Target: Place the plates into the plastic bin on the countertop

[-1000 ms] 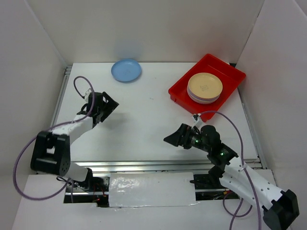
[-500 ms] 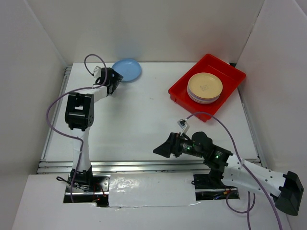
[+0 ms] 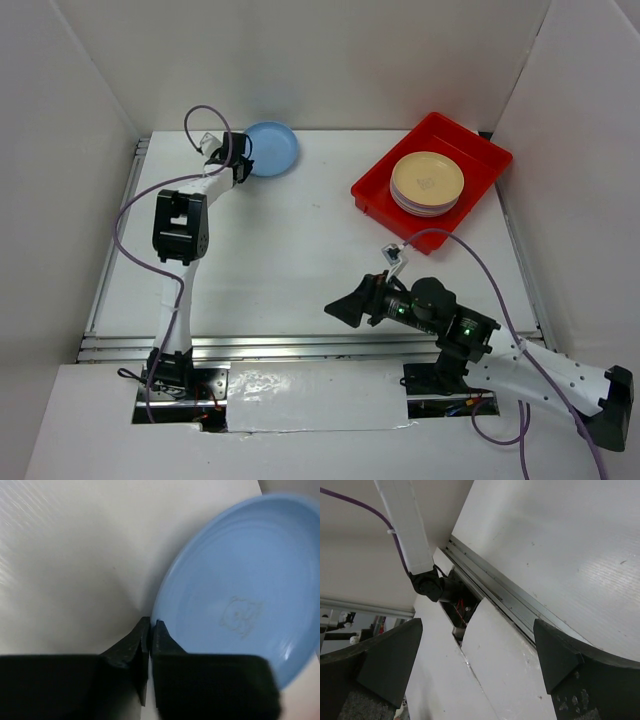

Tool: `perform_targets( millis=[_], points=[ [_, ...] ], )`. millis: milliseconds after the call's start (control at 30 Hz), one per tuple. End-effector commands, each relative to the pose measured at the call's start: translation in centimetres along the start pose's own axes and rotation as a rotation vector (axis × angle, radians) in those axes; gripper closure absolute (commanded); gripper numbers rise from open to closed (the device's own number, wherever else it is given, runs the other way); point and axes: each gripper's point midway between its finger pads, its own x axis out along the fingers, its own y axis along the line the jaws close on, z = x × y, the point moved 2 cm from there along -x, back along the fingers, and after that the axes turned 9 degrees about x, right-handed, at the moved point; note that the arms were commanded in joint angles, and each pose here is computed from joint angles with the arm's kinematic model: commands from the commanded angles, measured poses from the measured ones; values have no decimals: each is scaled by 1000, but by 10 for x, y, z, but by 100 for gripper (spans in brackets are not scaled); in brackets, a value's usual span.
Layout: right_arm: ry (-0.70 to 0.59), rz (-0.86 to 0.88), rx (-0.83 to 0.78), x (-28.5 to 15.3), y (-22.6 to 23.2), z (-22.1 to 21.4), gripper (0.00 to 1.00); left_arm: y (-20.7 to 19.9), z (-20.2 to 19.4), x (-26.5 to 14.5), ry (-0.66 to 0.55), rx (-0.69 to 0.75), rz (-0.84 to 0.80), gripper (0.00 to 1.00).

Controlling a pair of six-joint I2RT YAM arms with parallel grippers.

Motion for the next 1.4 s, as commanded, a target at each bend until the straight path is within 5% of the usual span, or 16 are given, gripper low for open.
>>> perform_targets(
  millis=[0,133,267,533,733,1000,1100,1167,1200,1233,1367],
  points=[
    [-77,-2,-32,-9,11,20,0,17,-7,-13,-6,23,108,94],
    [-106,-28,-32,-12,6,24,0,9,13,-61,-44,18,126,100],
    [-170,-92,-40,-7,2,42,0,2,9,-153,-103,83,97,100],
    [-285,-547,-148,17,-10,102,0,39,-41,-317,-93,286,-104,100],
    [-322,-799,-128,27,-37,116,0,52,-69,-387,18,399,-310,100],
    [-352,-637,-39,25,-41,97,8,68,-102,-433,180,506,-496,100],
    [-378,-622,-25,20,-46,96,22,81,-114,-436,200,536,-507,100],
    [-379,-607,-23,19,-47,95,44,88,-121,-436,219,550,-510,100],
    [-371,-597,-17,20,-47,93,71,90,-124,-436,227,556,-515,100],
    [-367,-594,-17,21,-49,91,82,90,-125,-437,229,558,-517,100],
    [-339,-569,7,26,-50,84,100,89,-128,-435,230,564,-524,99]
  ],
)
